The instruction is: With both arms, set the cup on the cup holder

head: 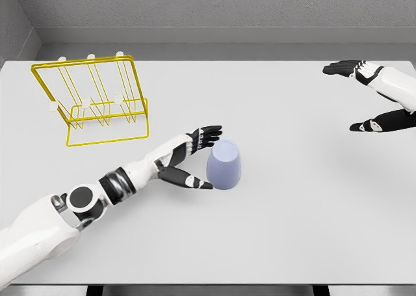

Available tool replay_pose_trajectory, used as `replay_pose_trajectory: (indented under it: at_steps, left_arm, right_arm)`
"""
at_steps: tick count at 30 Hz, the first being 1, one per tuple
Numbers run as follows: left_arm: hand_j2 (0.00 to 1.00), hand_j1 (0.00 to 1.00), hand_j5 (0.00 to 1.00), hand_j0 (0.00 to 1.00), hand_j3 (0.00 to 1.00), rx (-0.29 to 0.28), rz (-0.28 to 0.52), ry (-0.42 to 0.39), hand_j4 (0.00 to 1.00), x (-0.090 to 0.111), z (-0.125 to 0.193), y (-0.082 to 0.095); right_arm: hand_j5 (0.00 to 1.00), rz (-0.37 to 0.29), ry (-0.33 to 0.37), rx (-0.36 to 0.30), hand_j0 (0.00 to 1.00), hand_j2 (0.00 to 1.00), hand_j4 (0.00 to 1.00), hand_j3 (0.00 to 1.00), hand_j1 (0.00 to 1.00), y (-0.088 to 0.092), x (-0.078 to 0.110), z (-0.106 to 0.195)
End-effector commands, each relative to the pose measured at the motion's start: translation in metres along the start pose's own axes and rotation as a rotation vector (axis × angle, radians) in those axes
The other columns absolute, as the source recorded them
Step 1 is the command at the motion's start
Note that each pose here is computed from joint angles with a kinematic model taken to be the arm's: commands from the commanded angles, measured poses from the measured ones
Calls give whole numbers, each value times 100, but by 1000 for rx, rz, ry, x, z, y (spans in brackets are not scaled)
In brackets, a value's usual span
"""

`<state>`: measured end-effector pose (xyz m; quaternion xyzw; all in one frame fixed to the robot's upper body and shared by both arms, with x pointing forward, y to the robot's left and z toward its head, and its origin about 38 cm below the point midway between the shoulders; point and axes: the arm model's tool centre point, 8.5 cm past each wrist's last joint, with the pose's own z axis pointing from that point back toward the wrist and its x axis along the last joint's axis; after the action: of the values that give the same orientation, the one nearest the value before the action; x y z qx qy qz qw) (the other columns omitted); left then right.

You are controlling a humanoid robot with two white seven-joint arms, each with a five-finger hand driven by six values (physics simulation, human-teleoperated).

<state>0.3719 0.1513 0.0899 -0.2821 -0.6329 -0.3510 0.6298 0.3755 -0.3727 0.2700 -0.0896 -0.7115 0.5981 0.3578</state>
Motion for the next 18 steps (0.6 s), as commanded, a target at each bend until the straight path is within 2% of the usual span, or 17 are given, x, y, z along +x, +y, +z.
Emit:
replay_pose_trajectory:
  at_steps: [1, 9, 18]
  left_arm:
    - [100, 100, 100, 100, 100, -5, 10, 17, 100, -1, -5, -3]
    - [100, 100, 100, 100, 100, -17, 23, -2, 100, 3, -17, -11]
    - [100, 100, 100, 100, 100, -25, 31, 16, 100, 3, -24, -14]
  right_arm:
    - [100, -5, -1, -5, 100, 100, 100, 100, 100, -1, 0, 0]
    - [100, -6, 0, -6, 100, 100, 100, 100, 100, -1, 0, 0]
    - [100, -6, 0, -6, 100, 100, 100, 100, 100, -1, 0, 0]
